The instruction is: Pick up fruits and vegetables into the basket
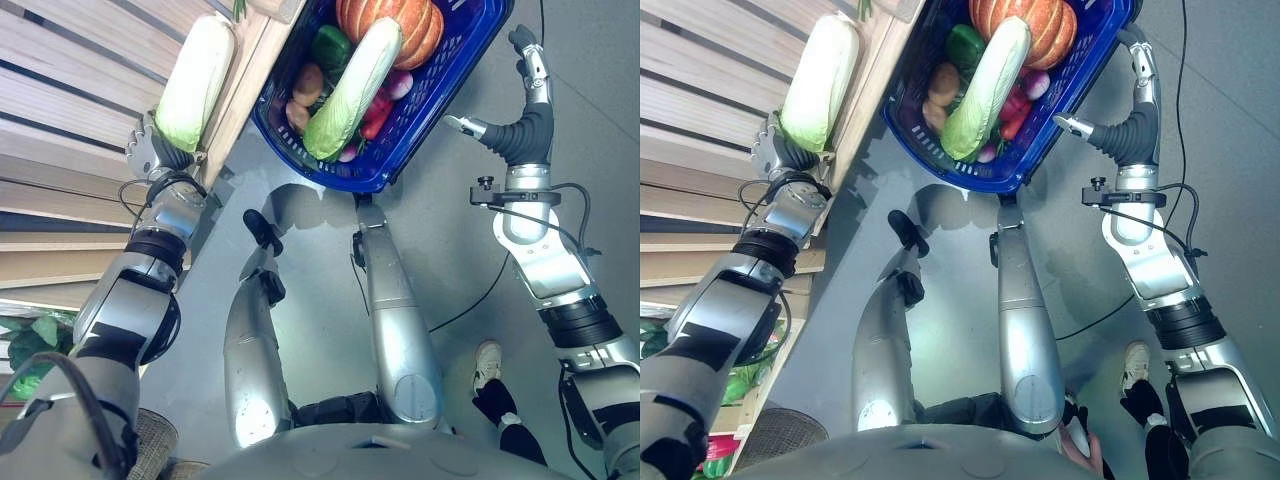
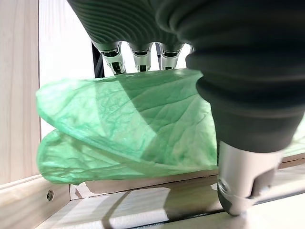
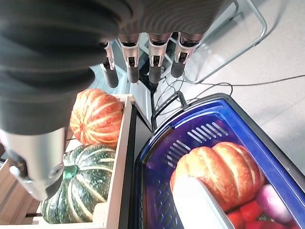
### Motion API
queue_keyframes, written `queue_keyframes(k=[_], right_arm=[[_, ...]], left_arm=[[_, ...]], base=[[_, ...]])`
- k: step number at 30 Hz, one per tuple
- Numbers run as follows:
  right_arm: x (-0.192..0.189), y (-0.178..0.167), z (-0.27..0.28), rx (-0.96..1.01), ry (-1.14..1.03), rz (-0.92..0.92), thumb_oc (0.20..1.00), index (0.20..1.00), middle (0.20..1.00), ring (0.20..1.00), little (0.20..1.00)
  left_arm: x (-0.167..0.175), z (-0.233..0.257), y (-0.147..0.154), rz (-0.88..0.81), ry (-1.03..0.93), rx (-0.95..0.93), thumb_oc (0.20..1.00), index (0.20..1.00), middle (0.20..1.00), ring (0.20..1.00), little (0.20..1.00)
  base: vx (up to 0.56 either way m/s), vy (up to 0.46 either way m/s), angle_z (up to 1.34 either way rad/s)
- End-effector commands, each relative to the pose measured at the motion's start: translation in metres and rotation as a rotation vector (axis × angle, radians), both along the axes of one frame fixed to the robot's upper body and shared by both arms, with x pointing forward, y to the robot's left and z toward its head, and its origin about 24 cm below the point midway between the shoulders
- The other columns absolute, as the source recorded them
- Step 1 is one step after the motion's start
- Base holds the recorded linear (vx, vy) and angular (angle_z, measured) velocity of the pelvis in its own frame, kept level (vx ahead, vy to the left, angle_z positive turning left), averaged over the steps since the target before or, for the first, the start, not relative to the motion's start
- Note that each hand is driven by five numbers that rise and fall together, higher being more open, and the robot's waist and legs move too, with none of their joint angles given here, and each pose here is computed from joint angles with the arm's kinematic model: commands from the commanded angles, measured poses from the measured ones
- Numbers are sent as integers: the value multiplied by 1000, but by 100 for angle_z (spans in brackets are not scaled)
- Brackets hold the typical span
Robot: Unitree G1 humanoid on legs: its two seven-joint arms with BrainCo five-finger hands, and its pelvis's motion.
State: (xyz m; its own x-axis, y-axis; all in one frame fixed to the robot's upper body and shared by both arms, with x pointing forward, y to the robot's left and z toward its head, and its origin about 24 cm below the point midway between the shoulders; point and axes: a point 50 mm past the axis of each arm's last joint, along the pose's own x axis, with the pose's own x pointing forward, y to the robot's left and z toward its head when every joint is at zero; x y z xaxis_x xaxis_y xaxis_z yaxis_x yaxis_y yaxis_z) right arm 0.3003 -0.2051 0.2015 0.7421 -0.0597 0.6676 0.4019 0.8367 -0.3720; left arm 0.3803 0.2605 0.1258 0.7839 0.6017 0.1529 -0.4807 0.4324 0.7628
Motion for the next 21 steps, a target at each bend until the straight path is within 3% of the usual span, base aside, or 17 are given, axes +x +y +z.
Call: queue_keyframes(k=[1,5,6,7,8,21], right_arm=[[-6,11,2,74,-62,51,1000,1000,1000,1000,1000],[-6,11,2,79,-63,49,1000,1000,1000,1000,1000],[-6,11,2,80,-63,49,1000,1000,1000,1000,1000],[-6,10,3,82,-64,49,1000,1000,1000,1000,1000],[-6,10,3,84,-65,49,1000,1000,1000,1000,1000],[-11,10,5,67,-94,62,1000,1000,1000,1000,1000]], left_arm=[[-10,-9,26,89,78,46,1000,1000,1000,1000,1000],[-9,-11,26,85,109,47,1000,1000,1000,1000,1000],[-10,-12,26,83,115,47,922,922,922,922,922],[-10,-14,25,77,131,51,310,310,310,310,310],[-10,-15,25,71,140,53,200,200,200,200,200],[-13,-26,23,44,149,16,200,200,200,200,200]], base=[[0,0,0],[0,-2,1],[0,0,0],[0,0,0],[0,0,0],[-2,5,0]])
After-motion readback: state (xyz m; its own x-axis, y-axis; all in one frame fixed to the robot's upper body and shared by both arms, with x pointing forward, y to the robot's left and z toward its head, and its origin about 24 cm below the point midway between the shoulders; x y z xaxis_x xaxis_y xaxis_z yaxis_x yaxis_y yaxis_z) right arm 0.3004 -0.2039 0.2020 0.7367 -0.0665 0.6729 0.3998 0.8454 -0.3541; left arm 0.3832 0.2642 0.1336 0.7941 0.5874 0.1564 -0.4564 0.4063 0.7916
